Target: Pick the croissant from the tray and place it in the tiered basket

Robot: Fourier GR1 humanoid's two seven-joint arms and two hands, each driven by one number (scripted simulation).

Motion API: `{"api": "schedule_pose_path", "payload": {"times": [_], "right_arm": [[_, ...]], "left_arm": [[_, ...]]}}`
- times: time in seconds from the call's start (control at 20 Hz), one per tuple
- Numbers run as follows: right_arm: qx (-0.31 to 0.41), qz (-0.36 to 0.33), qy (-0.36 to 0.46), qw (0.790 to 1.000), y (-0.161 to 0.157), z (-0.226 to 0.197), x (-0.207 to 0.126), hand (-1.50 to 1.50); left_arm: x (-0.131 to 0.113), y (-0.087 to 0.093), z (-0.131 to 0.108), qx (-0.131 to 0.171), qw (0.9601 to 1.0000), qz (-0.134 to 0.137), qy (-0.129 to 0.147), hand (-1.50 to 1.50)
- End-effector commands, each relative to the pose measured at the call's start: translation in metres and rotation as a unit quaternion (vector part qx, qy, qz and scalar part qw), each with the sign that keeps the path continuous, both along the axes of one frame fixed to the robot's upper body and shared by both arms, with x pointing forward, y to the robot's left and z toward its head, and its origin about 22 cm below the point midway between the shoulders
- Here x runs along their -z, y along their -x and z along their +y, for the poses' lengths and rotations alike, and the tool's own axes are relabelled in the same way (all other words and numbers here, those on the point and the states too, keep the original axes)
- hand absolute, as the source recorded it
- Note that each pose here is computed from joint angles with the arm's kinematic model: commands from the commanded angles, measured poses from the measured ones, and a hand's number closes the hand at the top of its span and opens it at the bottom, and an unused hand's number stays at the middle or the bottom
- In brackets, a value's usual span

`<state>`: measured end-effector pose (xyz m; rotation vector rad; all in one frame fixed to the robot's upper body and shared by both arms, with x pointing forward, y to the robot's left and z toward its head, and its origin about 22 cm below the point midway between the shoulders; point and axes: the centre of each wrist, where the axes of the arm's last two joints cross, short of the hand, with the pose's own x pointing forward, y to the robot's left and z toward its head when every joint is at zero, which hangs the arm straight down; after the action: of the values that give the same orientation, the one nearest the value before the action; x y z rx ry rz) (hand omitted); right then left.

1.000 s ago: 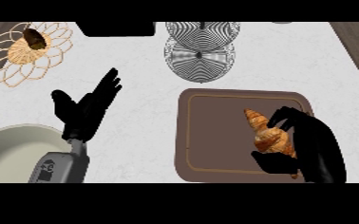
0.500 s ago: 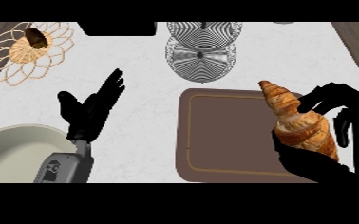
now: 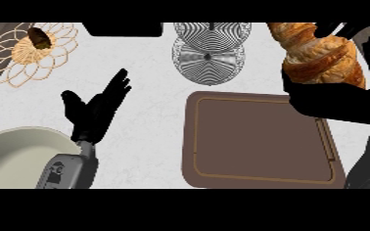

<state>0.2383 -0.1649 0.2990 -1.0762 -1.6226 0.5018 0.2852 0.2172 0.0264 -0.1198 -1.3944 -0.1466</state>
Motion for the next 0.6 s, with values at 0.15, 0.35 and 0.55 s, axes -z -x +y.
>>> {"api": "schedule_pose_path", "payload": {"times": [0.15, 0.35, 0.55], "right_arm": [[0.036, 0.068, 0.011, 0.997, -0.058, 0.028, -0.046, 1.5], [0.037, 0.071, -0.024, 0.996, -0.096, 0.033, -0.039, 1.5], [0.045, 0.063, -0.04, 0.996, -0.13, 0.041, -0.028, 1.5]], "left_arm": [[0.001, 0.007, 0.011, 0.002, 0.9999, -0.01, -0.004, 0.0], [0.004, 0.002, 0.003, 0.005, 1.0, -0.002, 0.0, 0.0], [0.001, 0.003, 0.0, 0.008, 1.0, 0.004, 0.001, 0.0]]}}
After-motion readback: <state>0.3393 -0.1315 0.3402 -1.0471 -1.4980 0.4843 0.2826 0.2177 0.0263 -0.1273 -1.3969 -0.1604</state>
